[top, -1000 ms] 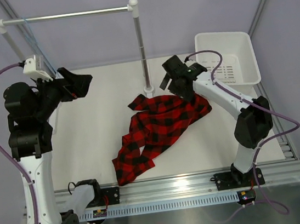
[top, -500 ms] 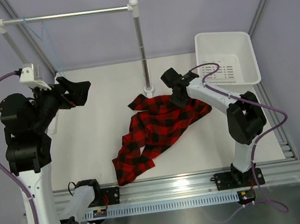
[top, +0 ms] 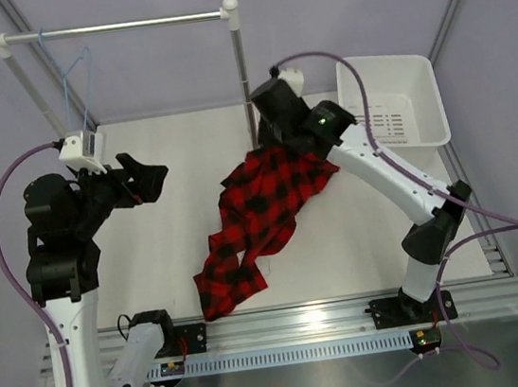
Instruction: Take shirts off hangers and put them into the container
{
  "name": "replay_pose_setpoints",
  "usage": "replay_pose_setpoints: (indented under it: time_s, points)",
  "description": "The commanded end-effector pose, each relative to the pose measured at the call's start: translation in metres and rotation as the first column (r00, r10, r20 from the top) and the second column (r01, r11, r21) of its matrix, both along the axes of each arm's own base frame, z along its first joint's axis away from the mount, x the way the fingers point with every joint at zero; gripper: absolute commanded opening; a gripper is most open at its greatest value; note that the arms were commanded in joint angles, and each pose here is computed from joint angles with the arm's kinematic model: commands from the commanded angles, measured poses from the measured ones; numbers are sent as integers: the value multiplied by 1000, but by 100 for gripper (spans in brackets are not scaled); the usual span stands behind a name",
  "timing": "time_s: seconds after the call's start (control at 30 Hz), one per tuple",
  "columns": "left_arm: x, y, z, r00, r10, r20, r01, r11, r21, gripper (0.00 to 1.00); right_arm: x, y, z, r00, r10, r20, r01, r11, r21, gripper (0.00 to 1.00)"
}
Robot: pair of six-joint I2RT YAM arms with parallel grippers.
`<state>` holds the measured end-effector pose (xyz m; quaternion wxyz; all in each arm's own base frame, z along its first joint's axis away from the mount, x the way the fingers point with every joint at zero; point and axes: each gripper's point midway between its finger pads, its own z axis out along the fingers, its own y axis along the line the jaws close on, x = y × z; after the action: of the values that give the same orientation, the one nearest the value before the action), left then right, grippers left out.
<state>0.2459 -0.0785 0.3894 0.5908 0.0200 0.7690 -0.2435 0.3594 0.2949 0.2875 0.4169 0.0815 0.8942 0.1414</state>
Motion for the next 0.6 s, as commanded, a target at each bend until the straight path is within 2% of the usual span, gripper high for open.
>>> replay_pose_setpoints:
  time_s: [0.0, 0.03, 0.1, 0.13, 0.17, 0.2, 0.23, 0.27, 0.3, 0.33, 0.37, 0.43, 0.47, 0.53, 0.57]
  points:
    - [-11, -13, -3, 998, -66, 8, 66, 997, -47, 98, -13, -40, 192, 900, 96, 424, -115, 993, 19, 0]
    - [-13, -16, -3, 996, -82, 16, 83, 995, -58, 98, -31, -64, 271, 802, 89, 591, -141, 989, 43, 0]
    - [-22, -24, -6, 992, -127, 13, 127, 989, -79, 98, -35, -79, 318, 699, 91, 710, -154, 988, 25, 0]
    - [-25, -24, -7, 992, -127, 10, 127, 989, -80, 98, -45, -98, 348, 609, 110, 786, -148, 989, -24, 0]
    - [-27, -25, -10, 991, -134, 7, 134, 988, -80, 98, -72, -124, 376, 540, 90, 837, -135, 991, -20, 0]
    - [-30, -25, -9, 991, -133, 12, 134, 988, -78, 97, -88, -140, 415, 417, 34, 908, -115, 993, 16, 0]
    - [-33, -24, -10, 991, -130, 11, 131, 988, -76, 97, -68, -120, 388, 425, 148, 893, -110, 988, -112, 0]
    - [-35, -26, -9, 990, -142, 11, 143, 987, -78, 96, -110, -152, 417, 311, 108, 944, -103, 991, -80, 0]
    - [-36, -27, -9, 989, -151, 8, 151, 985, -84, 95, -125, -166, 443, 190, 40, 981, -78, 997, -26, 0]
    - [-39, -32, -8, 983, -182, 6, 182, 979, -97, 93, -119, -168, 435, 181, 56, 982, -30, 998, -51, 0]
    - [-42, -37, -6, 979, -204, 5, 203, 972, -121, 91, -139, -188, 454, 103, 4, 995, -3, 1000, -4, 0]
    - [-49, -47, -2, 961, -275, 32, 276, 949, -151, 89, -146, -194, 465, 35, 44, 998, 56, 997, -46, 0]
    - [-55, -51, 1, 955, -292, 47, 296, 940, -169, 89, -152, -199, 477, -26, 25, 999, 79, 997, -23, 0]
    - [-60, -59, 3, 933, -349, 91, 360, 916, -177, 81, -157, -209, 491, -91, 65, 994, 178, 983, -48, 0]
    - [-65, -60, 5, 930, -353, 105, 367, 911, -188, 80, -154, -207, 497, -122, 68, 990, 204, 978, -42, 0]
